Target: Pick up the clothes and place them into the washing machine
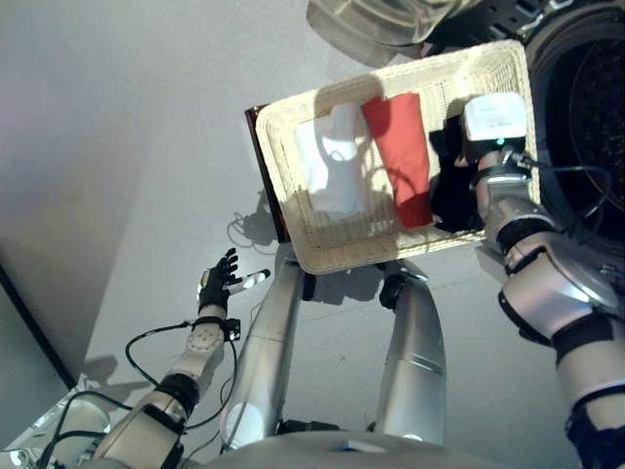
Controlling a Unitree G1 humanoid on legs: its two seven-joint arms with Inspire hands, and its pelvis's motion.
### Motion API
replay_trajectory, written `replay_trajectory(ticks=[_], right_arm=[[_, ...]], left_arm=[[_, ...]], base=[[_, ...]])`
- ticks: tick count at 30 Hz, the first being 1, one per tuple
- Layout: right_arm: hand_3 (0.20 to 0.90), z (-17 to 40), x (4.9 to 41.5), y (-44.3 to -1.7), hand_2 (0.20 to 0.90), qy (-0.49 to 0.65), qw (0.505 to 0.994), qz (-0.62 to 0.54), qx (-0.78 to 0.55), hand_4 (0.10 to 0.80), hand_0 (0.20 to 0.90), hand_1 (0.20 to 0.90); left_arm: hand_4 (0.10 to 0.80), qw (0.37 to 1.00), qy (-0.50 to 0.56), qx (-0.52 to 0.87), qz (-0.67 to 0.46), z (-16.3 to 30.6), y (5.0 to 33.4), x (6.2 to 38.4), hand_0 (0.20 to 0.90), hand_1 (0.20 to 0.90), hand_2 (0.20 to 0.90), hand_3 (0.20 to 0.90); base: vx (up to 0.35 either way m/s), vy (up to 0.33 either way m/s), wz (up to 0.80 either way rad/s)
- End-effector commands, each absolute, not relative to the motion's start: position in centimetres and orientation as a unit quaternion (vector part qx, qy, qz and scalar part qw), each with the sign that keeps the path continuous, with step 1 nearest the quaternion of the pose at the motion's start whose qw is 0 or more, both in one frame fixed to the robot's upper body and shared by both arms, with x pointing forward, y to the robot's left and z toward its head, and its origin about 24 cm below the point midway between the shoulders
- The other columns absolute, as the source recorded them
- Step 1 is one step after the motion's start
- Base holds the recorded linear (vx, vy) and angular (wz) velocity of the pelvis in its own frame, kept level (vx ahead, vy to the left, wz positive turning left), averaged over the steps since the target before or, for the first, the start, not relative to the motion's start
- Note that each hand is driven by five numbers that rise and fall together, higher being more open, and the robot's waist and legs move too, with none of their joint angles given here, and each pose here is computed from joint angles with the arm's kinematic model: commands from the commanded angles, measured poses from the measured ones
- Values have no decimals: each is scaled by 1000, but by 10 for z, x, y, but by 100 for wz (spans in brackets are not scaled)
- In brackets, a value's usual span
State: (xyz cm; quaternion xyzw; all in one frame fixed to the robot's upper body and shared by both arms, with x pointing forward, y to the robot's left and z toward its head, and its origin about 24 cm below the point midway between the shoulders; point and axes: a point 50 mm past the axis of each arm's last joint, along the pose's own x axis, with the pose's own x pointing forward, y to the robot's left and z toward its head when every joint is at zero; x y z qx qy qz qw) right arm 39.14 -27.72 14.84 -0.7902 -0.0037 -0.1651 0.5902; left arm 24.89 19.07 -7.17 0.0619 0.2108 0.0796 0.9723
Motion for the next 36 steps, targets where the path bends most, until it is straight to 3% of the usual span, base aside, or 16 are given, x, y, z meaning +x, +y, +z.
replay_trajectory(ticks=[1, 5, 6, 8, 12, 13, 14, 16, 18, 21, 25, 36], right_arm=[[200, 161, 384, -303, 200, 19, 607, -218, -763, 300, 200, 200], [200, 166, 380, -315, 200, 31, 736, -295, -609, 300, 200, 200], [200, 166, 380, -315, 200, 32, 736, -295, -608, 300, 200, 200], [200, 165, 377, -320, 200, 29, 788, -327, -522, 300, 200, 200], [200, 151, 369, -329, 200, 28, 872, -383, -304, 300, 200, 200], [200, 145, 363, -336, 200, 25, 891, -414, -183, 300, 200, 200], [200, 144, 363, -336, 200, 26, 892, -414, -182, 300, 200, 200], [200, 119, 354, -338, 200, 23, 903, -429, -10, 300, 200, 200], [200, 106, 349, -338, 200, 29, 903, -427, 37, 300, 200, 200], [200, 76, 337, -334, 200, 17, 864, -446, 234, 300, 200, 200], [200, 56, 333, -321, 200, 2, 830, -441, 341, 300, 200, 200], [200, 44, 336, -299, 200, -2, 814, -424, 398, 300, 200, 200]], left_arm=[[800, 959, 246, 82, 113, -88, 204, 227, 900, 900, 900, 900], [800, 956, 254, 92, 111, -91, 206, 221, 900, 900, 900, 900], [800, 956, 254, 92, 111, -91, 207, 221, 900, 900, 900, 900], [800, 953, 264, 94, 112, -95, 208, 217, 900, 900, 900, 900], [800, 951, 269, 101, 110, -96, 212, 215, 900, 900, 900, 900], [800, 951, 271, 105, 109, -96, 214, 212, 900, 900, 900, 900], [800, 951, 271, 106, 109, -96, 215, 212, 900, 900, 900, 900], [800, 950, 271, 108, 108, -97, 217, 209, 900, 900, 900, 900], [800, 950, 272, 107, 108, -97, 217, 208, 900, 900, 900, 900], [800, 949, 281, 101, 105, -101, 214, 203, 900, 900, 900, 900], [800, 945, 295, 94, 108, -106, 213, 196, 900, 900, 900, 900], [800, 942, 311, 77, 101, -114, 200, 190, 900, 900, 900, 900]], base=[[12, 4, -9], [29, 2, -8], [27, -2, -5], [43, 1, -6], [-23, -15, -9], [45, -25, -7], [44, -16, -7], [45, -21, -3], [43, -13, -2], [24, 6, -10], [7, 24, -10], [6, 15, -9]])
